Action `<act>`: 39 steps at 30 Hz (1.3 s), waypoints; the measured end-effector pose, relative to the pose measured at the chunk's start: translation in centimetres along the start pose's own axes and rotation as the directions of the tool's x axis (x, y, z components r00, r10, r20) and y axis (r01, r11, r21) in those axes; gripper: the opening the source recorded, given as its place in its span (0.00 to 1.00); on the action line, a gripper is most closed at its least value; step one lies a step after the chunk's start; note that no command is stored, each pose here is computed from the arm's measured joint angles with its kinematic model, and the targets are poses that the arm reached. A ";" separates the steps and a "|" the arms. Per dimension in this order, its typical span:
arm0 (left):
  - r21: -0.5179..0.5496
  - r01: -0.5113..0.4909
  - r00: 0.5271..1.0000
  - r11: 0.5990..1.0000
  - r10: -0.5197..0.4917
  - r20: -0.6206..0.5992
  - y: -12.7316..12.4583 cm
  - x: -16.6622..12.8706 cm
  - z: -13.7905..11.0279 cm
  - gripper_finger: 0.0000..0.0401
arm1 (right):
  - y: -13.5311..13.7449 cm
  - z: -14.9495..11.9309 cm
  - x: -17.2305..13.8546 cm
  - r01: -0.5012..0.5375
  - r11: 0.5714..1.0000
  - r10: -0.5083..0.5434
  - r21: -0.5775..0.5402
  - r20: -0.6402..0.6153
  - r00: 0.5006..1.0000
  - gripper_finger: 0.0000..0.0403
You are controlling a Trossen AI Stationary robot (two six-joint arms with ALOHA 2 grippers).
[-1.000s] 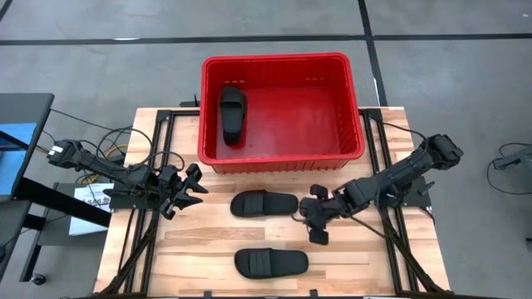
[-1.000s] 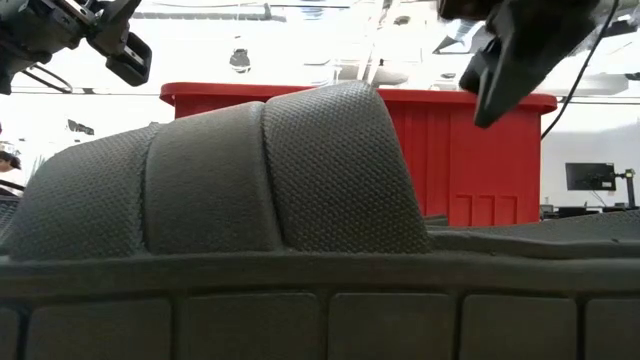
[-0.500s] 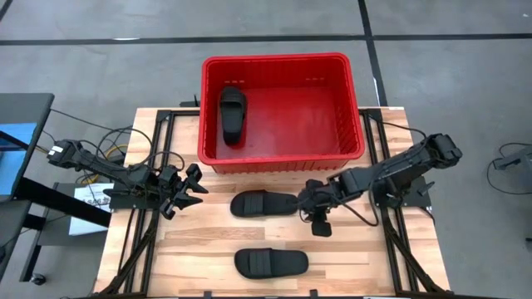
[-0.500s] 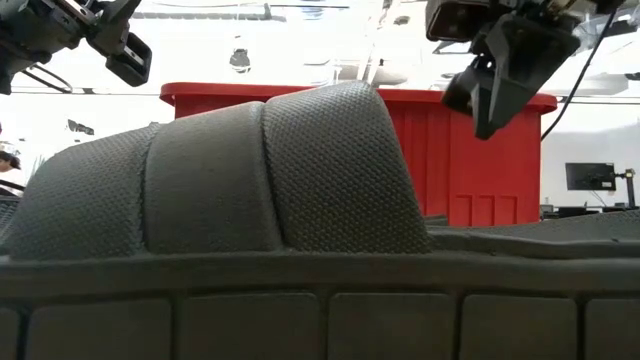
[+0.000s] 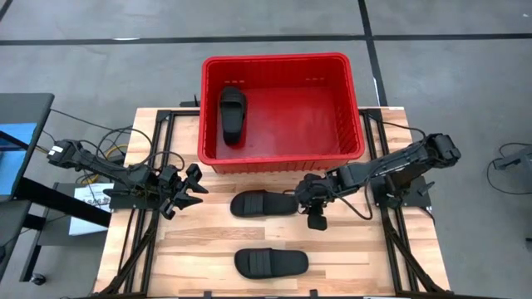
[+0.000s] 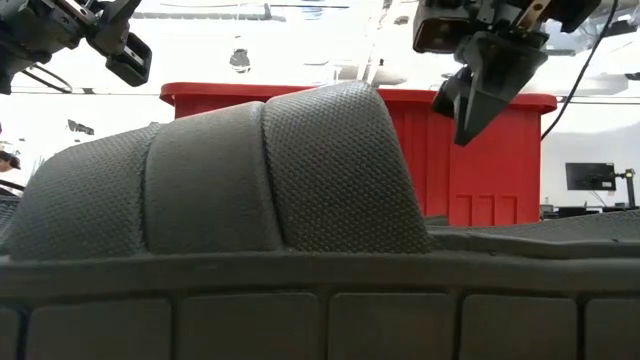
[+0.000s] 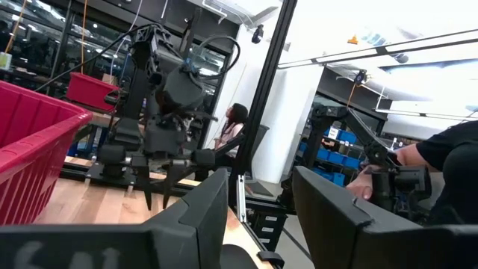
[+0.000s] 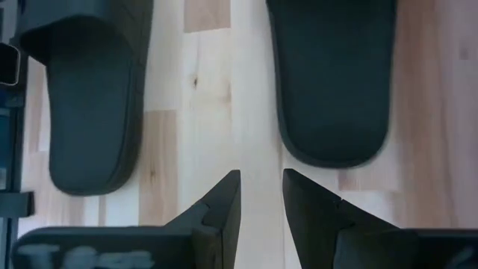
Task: Pick and place slides into bin
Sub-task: Put the black slipper into the red bin
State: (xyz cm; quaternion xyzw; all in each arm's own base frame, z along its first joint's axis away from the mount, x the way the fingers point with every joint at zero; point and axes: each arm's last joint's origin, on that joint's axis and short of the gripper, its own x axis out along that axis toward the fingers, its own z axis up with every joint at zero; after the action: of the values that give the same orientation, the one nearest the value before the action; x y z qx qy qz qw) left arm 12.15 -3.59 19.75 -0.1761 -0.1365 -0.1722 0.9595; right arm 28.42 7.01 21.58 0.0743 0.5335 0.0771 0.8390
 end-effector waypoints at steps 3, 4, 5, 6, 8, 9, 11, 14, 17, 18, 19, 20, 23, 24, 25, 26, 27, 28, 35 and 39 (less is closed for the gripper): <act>0.000 0.000 1.000 1.000 0.000 0.000 0.0 0.0 0.0 0.35 | 0.1 -0.2 1.1 0.004 1.000 -0.005 -0.027 -0.037 0.999 0.23; 0.000 0.000 1.000 1.000 0.000 0.000 0.0 0.0 0.0 0.35 | 0.3 -0.1 1.7 0.003 0.999 -0.005 -0.040 -0.043 0.999 0.23; 0.000 0.000 1.000 1.000 0.000 0.000 0.0 0.0 0.0 0.35 | 0.4 -0.3 2.2 0.007 0.998 -0.011 -0.057 -0.068 0.998 0.23; 0.000 0.000 1.000 1.000 0.000 0.002 0.0 0.0 0.0 0.35 | 0.5 -0.6 2.8 0.009 0.997 -0.016 -0.071 -0.098 0.995 0.23; 0.000 0.001 1.000 1.000 -0.001 0.002 0.0 0.0 0.0 0.35 | 0.8 -0.7 3.8 0.007 0.996 -0.019 -0.088 -0.126 0.992 0.23; 0.000 0.001 1.000 1.000 -0.001 0.002 0.0 0.0 0.0 0.35 | 0.9 -0.8 4.1 0.005 0.995 -0.019 -0.100 -0.134 0.991 0.23; 0.000 0.000 1.000 1.000 0.000 0.002 0.0 0.0 0.0 0.35 | 1.4 -0.6 4.5 -0.003 0.991 -0.015 -0.135 -0.137 0.990 0.23; 0.000 0.001 1.000 1.000 -0.001 0.002 0.0 0.0 0.0 0.35 | 1.9 -0.4 4.9 -0.010 0.983 -0.015 -0.186 -0.134 0.991 0.23; 0.000 0.001 1.000 1.000 -0.001 0.002 0.0 0.0 0.0 0.35 | 2.2 0.1 5.1 -0.011 0.976 -0.018 -0.218 -0.131 0.991 0.24; 0.000 0.001 1.000 1.000 -0.001 0.002 0.0 0.0 0.0 0.35 | 2.2 0.2 5.1 -0.006 0.974 -0.025 -0.227 -0.133 0.991 0.25; 0.000 0.001 1.000 1.000 -0.001 0.002 0.0 0.0 0.0 0.35 | 2.2 0.4 5.2 0.002 0.971 -0.035 -0.240 -0.135 0.990 0.26; 0.000 0.001 1.000 1.000 -0.001 0.002 0.0 0.0 0.0 0.35 | 2.2 0.6 5.1 0.004 0.967 -0.039 -0.255 -0.132 0.990 0.27; 0.000 0.001 1.000 1.000 -0.001 0.001 0.0 0.0 0.0 0.35 | 2.2 0.9 4.9 0.031 0.945 -0.070 -0.327 -0.109 0.992 0.32; 0.000 0.000 1.000 1.000 0.000 0.001 0.0 0.0 0.0 0.35 | 2.2 1.0 4.9 0.042 0.931 -0.084 -0.364 -0.103 0.991 0.34; 0.000 0.001 1.000 1.000 -0.001 0.002 0.0 0.0 0.0 0.35 | 2.2 1.0 4.9 0.051 0.915 -0.099 -0.401 -0.099 0.990 0.36; 0.000 0.000 1.000 1.000 0.000 0.002 0.0 0.0 0.0 0.35 | 2.1 1.0 4.9 0.060 0.899 -0.113 -0.434 -0.096 0.989 0.38; 0.000 0.000 1.000 1.000 0.000 0.001 0.0 0.0 0.0 0.35 | 2.1 1.0 4.9 0.067 0.883 -0.124 -0.464 -0.094 0.988 0.39; 0.000 0.001 1.000 1.000 -0.001 0.001 0.0 0.0 0.0 0.35 | 2.1 1.0 4.9 0.073 0.867 -0.135 -0.492 -0.091 0.987 0.41; 0.000 0.000 1.000 1.000 0.000 0.000 0.0 0.0 0.0 0.35 | 1.8 0.8 4.8 0.080 0.709 -0.204 -0.700 -0.095 0.974 0.45; 0.000 0.000 1.000 1.000 0.000 0.000 0.0 0.0 0.0 0.35 | 1.7 0.8 4.8 0.077 0.629 -0.226 -0.774 -0.087 0.970 0.43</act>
State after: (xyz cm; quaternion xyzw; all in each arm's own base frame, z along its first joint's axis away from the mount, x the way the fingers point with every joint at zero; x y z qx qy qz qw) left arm 12.15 -3.59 19.76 -0.1760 -0.1366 -0.1723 0.9595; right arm 31.10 9.67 18.05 -0.3396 0.5266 0.2307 0.7444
